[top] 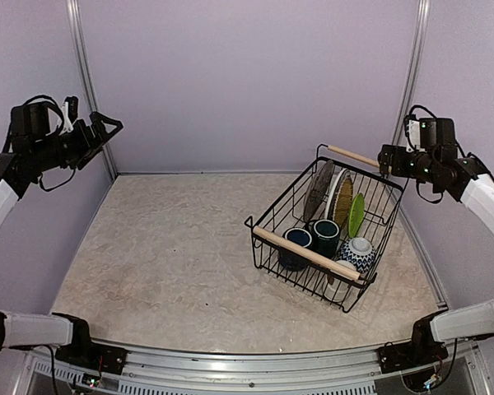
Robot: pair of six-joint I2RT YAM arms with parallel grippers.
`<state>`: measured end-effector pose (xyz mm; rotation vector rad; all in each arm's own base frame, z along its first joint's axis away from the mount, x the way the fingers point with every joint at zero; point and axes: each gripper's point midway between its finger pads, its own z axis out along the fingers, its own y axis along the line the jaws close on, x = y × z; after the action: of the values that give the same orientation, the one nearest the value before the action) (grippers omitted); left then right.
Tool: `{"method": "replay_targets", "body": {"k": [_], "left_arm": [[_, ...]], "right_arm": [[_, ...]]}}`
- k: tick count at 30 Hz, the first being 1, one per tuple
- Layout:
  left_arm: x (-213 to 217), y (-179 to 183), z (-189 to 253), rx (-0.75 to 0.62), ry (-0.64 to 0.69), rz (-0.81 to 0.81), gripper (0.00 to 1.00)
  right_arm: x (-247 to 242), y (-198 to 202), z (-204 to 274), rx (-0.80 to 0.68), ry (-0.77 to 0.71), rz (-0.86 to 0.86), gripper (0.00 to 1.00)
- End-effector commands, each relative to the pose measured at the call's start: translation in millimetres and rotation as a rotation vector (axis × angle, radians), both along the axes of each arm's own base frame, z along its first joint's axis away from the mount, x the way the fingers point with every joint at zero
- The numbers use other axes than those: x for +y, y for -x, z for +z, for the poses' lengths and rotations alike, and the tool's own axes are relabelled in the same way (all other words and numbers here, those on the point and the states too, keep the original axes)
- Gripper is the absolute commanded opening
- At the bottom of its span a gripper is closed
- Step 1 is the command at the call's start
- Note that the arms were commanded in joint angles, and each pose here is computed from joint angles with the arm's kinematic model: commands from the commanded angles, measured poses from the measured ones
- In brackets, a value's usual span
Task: Unload the mixed dishes from the dish rack
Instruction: Grab the plate from the dish rack.
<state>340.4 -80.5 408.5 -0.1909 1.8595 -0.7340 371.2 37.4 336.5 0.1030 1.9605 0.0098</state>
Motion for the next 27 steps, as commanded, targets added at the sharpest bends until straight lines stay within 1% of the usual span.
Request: {"method": "replay_targets", "body": {"k": [1, 4, 9, 13, 16, 21, 27], "left_arm": [[-17.7, 0.3, -21.3, 0.076, -0.037, -0.045, 0.99], [-29.2, -1.0, -36.8, 0.119, -0.073, -0.066, 0.99], [-54.3, -2.0, -62.2, 0.188, -0.154, -0.114, 0.99], [-80.9, -4.2, -79.6, 0.234, -0.225, -0.169, 0.99], [-99.5, -8.9, -92.3, 0.264, -0.271, -0.199, 0.99], [-124.7, -15.0, -105.2, 0.288, -0.315, -0.234, 0.99], [-146.2, -15.1, -109.9, 0.291, -0.343, -0.263, 0.99]], "right_arm": [[15.1, -12.1, -24.7, 0.094, -0.038, 0.028, 1.0], [26.4, -24.2, -43.5, 0.141, -0.109, 0.031, 1.0], [56.8, -41.0, -63.4, 0.178, -0.2, 0.118, 1.0], [82.4, -47.6, -72.4, 0.208, -0.207, 0.22, 1.0], [99.3, -50.8, -75.3, 0.225, -0.198, 0.259, 1.0], [123.0, -56.8, -65.0, 0.199, -0.191, 0.265, 1.0], [144.8, -67.1, -56.1, 0.18, -0.202, 0.266, 1.0]]}}
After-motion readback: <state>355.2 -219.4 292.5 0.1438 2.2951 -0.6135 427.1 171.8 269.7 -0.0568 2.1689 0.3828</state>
